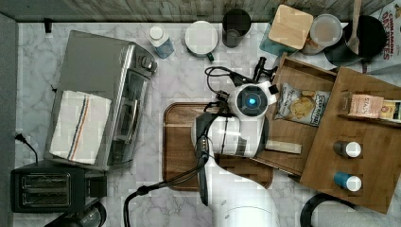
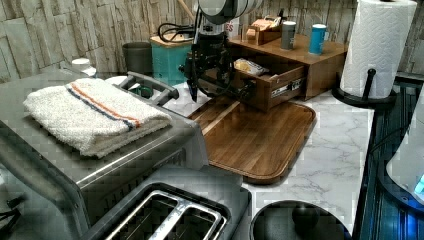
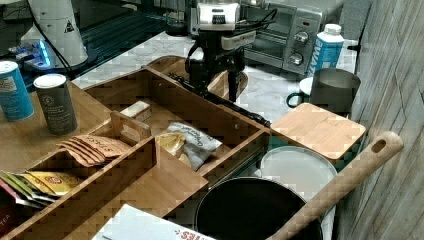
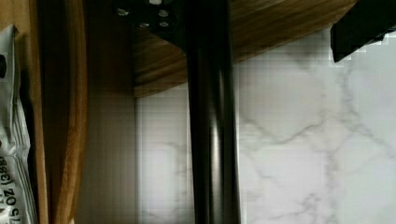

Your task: Open the drawer.

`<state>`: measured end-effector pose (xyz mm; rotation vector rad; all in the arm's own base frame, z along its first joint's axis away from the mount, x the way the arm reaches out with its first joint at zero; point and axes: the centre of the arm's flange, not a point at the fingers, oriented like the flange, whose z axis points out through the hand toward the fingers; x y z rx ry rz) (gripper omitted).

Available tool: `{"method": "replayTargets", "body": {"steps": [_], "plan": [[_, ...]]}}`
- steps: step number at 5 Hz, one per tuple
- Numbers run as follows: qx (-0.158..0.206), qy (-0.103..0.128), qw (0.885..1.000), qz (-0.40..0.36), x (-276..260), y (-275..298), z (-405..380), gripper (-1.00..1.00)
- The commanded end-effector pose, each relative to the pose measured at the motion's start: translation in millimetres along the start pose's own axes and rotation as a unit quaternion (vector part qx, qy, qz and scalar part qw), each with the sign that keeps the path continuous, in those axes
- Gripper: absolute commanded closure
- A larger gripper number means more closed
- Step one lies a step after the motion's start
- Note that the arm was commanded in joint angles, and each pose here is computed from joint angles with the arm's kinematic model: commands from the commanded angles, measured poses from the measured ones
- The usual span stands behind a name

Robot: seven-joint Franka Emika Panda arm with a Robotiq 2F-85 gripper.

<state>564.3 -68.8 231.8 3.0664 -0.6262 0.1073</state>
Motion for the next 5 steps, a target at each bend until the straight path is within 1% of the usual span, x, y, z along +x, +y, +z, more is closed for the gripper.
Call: {"method": "replayTargets", "body": {"steps": [1, 2, 5], "plan": [[0.084, 0.071, 0.992, -0.055, -23.4, -184.5, -51.5, -1.00], [0.071, 0.098, 0.990, -0.070, -22.8, -203.0, -53.5, -1.00], [0.071, 0.098, 0.990, -0.070, -22.9, -203.0, -53.5, -1.00]]}}
